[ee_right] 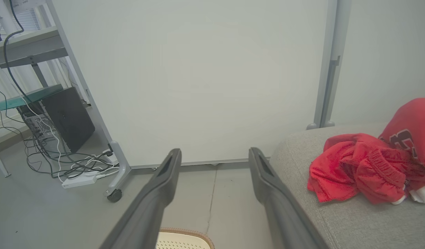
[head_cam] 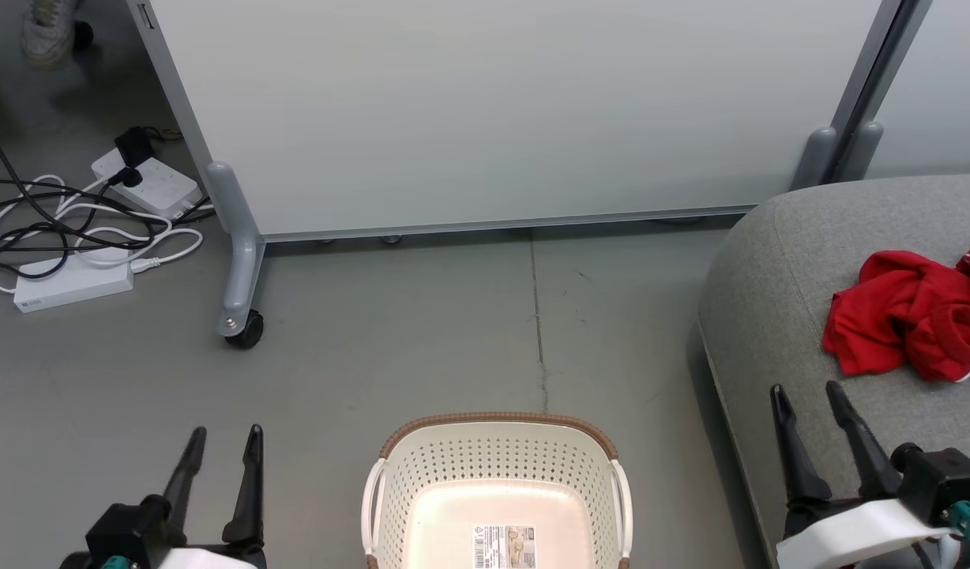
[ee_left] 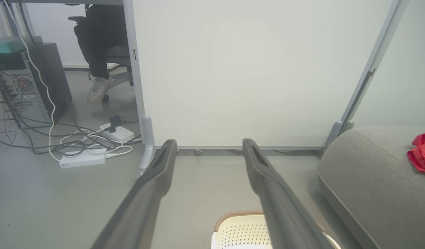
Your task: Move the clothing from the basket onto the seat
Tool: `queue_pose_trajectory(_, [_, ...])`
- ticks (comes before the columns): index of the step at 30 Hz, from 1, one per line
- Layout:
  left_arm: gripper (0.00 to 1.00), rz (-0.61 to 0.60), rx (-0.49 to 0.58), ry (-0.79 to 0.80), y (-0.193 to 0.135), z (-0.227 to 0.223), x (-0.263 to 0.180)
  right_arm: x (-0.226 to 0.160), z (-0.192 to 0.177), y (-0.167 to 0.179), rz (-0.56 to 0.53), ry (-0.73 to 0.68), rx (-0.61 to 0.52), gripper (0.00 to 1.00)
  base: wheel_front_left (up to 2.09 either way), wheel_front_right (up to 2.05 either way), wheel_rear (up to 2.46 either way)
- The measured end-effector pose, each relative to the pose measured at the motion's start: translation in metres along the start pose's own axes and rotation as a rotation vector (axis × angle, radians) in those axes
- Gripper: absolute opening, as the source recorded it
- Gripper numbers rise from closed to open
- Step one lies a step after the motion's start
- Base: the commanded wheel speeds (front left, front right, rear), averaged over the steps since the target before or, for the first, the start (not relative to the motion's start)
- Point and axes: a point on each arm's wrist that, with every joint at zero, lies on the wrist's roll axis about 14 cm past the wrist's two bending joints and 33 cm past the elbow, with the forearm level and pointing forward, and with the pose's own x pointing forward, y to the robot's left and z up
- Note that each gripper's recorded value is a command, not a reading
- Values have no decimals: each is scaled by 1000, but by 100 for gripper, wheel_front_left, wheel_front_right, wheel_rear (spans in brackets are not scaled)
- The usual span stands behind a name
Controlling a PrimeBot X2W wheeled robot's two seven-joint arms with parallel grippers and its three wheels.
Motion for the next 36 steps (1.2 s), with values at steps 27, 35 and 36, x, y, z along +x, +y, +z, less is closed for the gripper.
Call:
queue_pose_trajectory(27, [0,48,-414,56,-8,-15,-10,-12,-22,-25,-104,86,404,0,0,0,0])
queue_pose_trajectory(35, [0,51,-532,43,-12,-10,-8,-12,-22,-31,-120,91,519,0,0,0,0])
queue_pose_trajectory(36, [0,51,-548,41,-12,-9,-8,-12,-21,-32,-121,91,534,0,0,0,0])
